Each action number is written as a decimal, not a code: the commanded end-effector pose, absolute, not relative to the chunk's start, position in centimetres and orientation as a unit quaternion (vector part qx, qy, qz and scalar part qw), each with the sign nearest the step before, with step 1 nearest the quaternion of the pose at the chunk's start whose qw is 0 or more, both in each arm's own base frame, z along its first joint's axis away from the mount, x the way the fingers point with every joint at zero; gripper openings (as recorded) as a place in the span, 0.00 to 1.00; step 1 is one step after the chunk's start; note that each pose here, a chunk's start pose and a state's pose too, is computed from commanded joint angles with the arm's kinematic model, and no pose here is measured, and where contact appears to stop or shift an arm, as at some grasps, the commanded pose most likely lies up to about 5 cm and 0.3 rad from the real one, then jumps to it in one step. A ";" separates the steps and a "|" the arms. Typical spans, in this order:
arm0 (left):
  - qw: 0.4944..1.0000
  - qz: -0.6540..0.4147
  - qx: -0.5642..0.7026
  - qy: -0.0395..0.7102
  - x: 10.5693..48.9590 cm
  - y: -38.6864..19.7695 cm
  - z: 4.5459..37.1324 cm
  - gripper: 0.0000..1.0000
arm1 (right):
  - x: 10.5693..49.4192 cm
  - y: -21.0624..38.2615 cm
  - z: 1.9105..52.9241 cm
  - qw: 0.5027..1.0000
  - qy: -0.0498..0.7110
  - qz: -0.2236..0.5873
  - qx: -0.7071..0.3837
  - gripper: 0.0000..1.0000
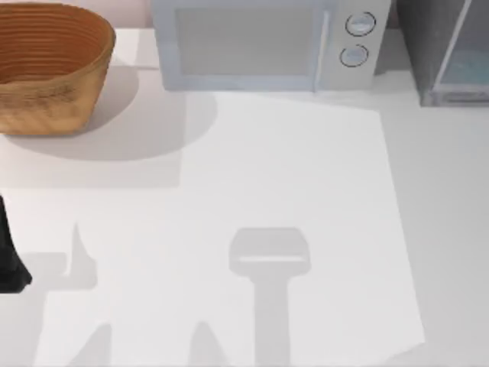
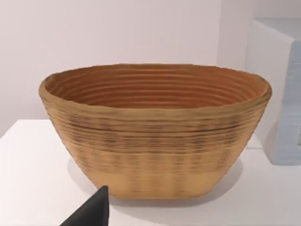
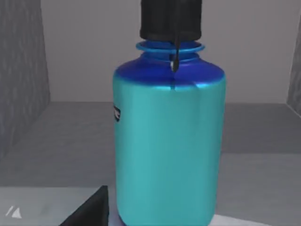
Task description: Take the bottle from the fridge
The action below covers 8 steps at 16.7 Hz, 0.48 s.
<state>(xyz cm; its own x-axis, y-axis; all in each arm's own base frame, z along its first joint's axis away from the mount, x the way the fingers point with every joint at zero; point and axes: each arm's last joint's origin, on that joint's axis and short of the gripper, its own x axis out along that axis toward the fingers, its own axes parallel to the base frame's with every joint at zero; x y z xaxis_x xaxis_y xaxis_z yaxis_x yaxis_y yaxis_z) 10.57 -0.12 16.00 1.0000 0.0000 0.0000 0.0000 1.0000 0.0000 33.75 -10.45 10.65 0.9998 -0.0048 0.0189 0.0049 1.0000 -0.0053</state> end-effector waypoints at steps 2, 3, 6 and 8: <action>1.000 0.000 0.000 0.000 10.6 -0.1 16.0 1.00 | 36.6 -9.7 10.6 1.000 -0.009 -0.004 -0.002 1.00; 1.000 0.000 0.000 0.000 10.6 -0.1 16.0 1.00 | 37.6 -9.2 10.5 1.000 -0.006 -0.004 -0.002 1.00; 1.000 0.000 0.000 0.000 10.6 -0.1 16.0 1.00 | 39.0 -8.5 10.4 1.000 -0.001 -0.005 0.000 1.00; 1.000 0.000 0.000 0.000 10.6 -0.1 16.0 1.00 | 39.0 -8.5 10.4 1.000 -0.001 -0.005 0.000 1.00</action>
